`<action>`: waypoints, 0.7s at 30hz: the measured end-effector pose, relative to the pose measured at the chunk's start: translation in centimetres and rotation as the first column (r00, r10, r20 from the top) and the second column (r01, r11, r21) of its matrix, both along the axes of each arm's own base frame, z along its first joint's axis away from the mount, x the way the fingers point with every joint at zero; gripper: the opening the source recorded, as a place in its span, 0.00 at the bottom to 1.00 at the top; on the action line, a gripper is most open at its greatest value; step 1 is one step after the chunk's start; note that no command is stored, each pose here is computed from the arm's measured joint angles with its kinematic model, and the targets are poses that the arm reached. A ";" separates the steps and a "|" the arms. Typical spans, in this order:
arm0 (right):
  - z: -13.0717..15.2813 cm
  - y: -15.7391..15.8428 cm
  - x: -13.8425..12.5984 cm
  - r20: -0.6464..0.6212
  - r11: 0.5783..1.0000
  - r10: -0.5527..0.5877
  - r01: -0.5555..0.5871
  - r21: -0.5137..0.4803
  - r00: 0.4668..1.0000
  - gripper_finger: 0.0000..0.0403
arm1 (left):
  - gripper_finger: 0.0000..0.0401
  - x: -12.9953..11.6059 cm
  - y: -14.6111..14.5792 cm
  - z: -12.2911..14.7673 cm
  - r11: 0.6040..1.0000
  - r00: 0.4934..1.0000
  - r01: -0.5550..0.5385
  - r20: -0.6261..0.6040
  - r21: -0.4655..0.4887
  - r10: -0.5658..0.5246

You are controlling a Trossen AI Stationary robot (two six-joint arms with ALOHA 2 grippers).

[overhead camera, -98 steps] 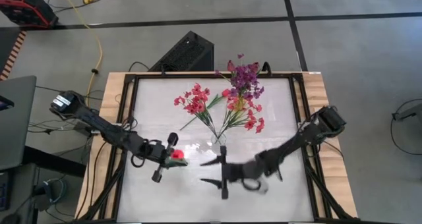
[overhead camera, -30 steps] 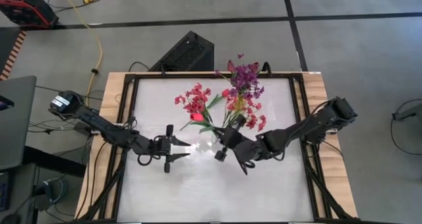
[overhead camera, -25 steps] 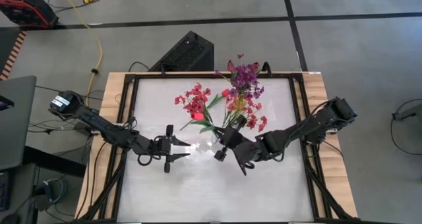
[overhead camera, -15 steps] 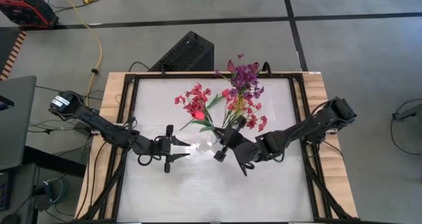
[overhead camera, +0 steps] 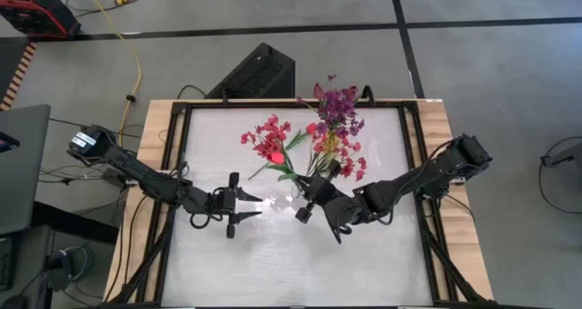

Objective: Sort flowers into vase by color
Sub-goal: Put the bottom pink flower into the transparent vase

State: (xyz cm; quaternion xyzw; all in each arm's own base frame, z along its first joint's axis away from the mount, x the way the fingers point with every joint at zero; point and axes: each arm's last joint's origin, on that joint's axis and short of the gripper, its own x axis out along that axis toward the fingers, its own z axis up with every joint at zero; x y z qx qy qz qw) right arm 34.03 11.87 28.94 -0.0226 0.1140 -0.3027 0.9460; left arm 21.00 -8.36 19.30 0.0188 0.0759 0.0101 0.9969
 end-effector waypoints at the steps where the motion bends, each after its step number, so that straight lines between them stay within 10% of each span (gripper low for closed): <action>1: 0.0 0.0 0.0 0.000 1.000 -0.002 0.002 -0.001 1.000 0.08 | 0.38 0.0 0.0 0.0 1.000 1.000 0.000 0.000 -0.001 0.000; 21: -4.5 0.8 1.3 0.040 0.989 -0.143 0.142 0.034 0.989 0.08 | 0.38 -0.1 0.0 -0.4 1.000 1.000 -0.004 -0.031 -0.015 0.004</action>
